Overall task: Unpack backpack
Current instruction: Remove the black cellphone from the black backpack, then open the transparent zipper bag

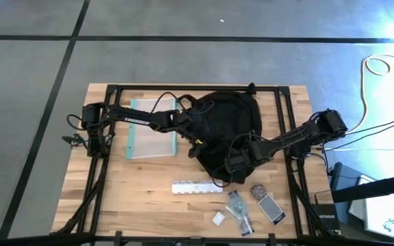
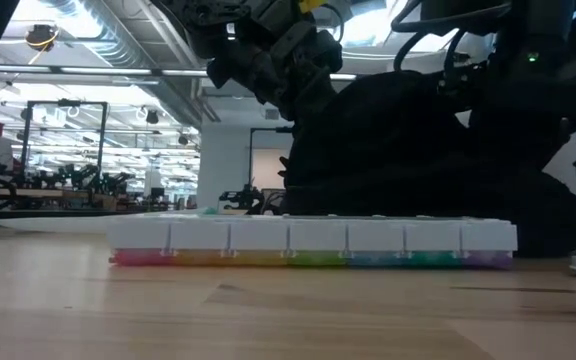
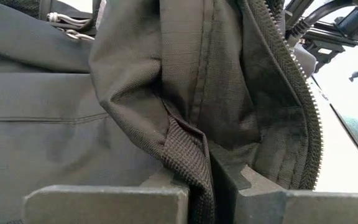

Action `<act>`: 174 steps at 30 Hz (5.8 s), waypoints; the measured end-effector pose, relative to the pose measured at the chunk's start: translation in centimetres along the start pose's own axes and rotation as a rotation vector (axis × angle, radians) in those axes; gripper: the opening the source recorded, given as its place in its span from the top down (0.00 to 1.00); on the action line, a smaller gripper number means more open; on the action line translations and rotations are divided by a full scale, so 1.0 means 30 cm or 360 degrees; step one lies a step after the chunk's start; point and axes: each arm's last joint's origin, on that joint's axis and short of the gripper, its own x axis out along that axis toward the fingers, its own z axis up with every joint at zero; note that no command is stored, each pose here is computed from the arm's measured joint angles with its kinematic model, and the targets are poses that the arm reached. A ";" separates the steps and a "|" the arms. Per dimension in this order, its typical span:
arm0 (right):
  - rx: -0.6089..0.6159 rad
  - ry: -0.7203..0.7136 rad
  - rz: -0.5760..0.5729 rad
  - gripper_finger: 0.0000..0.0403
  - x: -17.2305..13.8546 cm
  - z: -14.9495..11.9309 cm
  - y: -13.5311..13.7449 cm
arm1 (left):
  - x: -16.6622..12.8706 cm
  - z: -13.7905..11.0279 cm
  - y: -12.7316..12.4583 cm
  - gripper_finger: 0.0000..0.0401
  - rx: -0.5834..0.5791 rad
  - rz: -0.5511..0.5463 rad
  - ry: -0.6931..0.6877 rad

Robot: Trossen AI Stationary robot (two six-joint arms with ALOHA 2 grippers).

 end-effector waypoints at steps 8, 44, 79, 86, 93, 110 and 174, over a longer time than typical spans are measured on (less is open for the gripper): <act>0.0028 -0.0015 -0.0012 0.84 -0.007 0.007 0.003 | 0.000 0.000 0.001 0.97 0.0000 0.0007 -0.0001; 0.0118 -0.0452 -0.0017 1.00 -0.179 0.000 -0.050 | 0.000 -0.001 0.002 0.97 -0.0003 0.0021 0.0005; -0.0106 -0.0815 0.0208 1.00 -0.440 -0.039 0.147 | 0.000 -0.025 0.009 0.97 0.0021 0.0146 0.0111; 0.0001 -0.0655 0.0153 1.00 -0.439 -0.118 0.157 | 0.003 -0.031 0.003 0.97 -0.0002 0.0164 0.0136; 0.0091 -0.0570 0.0091 1.00 -0.440 -0.188 0.165 | -0.004 -0.046 0.020 0.97 0.0032 0.0316 0.0215; 0.0330 -0.0264 -0.0064 1.00 -0.409 -0.304 0.142 | -0.037 -0.095 0.044 0.97 0.0030 0.0572 0.0507; 0.0383 -0.0900 -0.0174 0.02 -0.206 -0.172 0.087 | -0.047 -0.095 -0.066 0.29 0.0332 0.0252 -0.0053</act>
